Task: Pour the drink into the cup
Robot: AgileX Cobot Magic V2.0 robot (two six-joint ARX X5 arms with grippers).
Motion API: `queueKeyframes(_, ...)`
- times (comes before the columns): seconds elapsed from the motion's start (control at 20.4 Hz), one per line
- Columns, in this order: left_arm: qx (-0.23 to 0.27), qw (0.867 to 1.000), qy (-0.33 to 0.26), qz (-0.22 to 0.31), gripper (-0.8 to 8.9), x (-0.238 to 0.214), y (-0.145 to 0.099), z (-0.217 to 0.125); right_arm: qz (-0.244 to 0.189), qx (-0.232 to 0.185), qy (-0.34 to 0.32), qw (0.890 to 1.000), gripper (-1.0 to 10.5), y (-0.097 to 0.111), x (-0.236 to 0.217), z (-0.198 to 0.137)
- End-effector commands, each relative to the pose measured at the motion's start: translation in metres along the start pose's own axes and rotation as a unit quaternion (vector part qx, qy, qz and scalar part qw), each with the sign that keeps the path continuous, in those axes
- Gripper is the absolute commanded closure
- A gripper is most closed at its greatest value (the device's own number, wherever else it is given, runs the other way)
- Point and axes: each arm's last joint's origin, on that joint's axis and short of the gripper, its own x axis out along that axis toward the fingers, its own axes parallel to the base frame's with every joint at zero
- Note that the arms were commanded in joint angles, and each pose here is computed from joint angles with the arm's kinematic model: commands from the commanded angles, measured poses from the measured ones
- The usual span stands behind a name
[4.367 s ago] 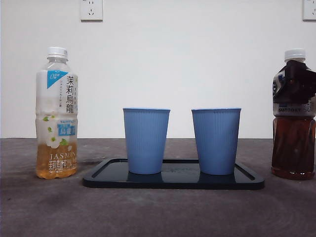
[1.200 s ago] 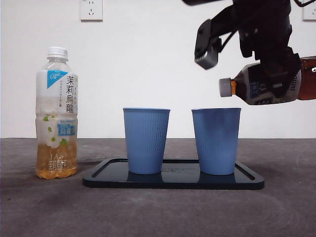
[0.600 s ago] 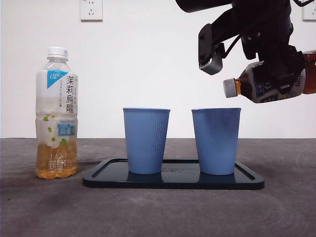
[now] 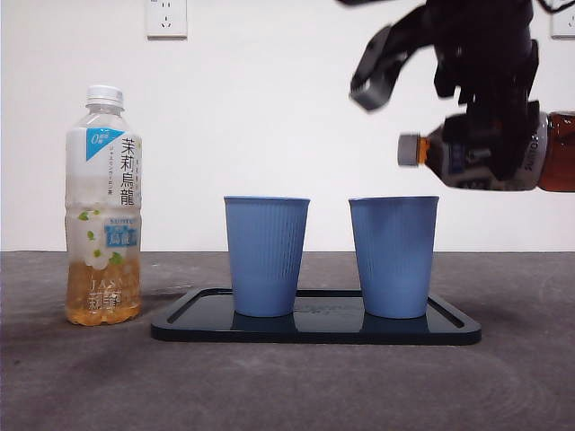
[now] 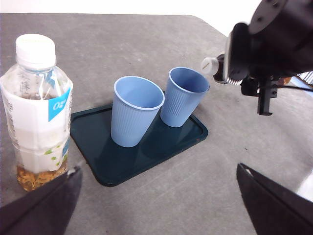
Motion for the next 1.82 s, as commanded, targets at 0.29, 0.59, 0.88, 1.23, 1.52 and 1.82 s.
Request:
queueKeyframes(0.29, 0.012, 1.0, -0.007, -0.003, 3.23, -0.002, -0.002, 0.005, 0.08, 0.208, -0.094, 0.97, 8.0, -0.054, -0.024, -0.034)
queueKeyframes(0.59, 0.001, 1.0, 0.014, -0.001, 3.22, -0.002, -0.001, 0.0, 0.112, 0.379, -0.243, 0.886, 8.0, -0.082, -0.035, -0.084)
queueKeyframes(0.88, 0.001, 1.0, 0.013, -0.001, 3.22, -0.002, -0.001, 0.0, 0.108, 0.472, -0.365, 0.795, 8.0, -0.058, -0.016, -0.107)
queueKeyframes(1.23, 0.001, 1.0, 0.013, -0.001, 3.22, -0.002, -0.001, 0.0, 0.114, 0.525, -0.425, 0.728, 8.0, -0.021, 0.036, -0.111)
queueKeyframes(1.52, 0.001, 1.0, 0.013, -0.001, 3.22, -0.002, -0.001, 0.0, 0.098, 0.536, -0.436, 0.716, 8.0, -0.016, 0.058, -0.111)
queueKeyframes(1.82, 0.005, 1.0, 0.012, -0.001, 3.22, -0.002, -0.001, 0.001, 0.099, 0.54, -0.432, 0.716, 8.0, -0.016, 0.08, -0.106)
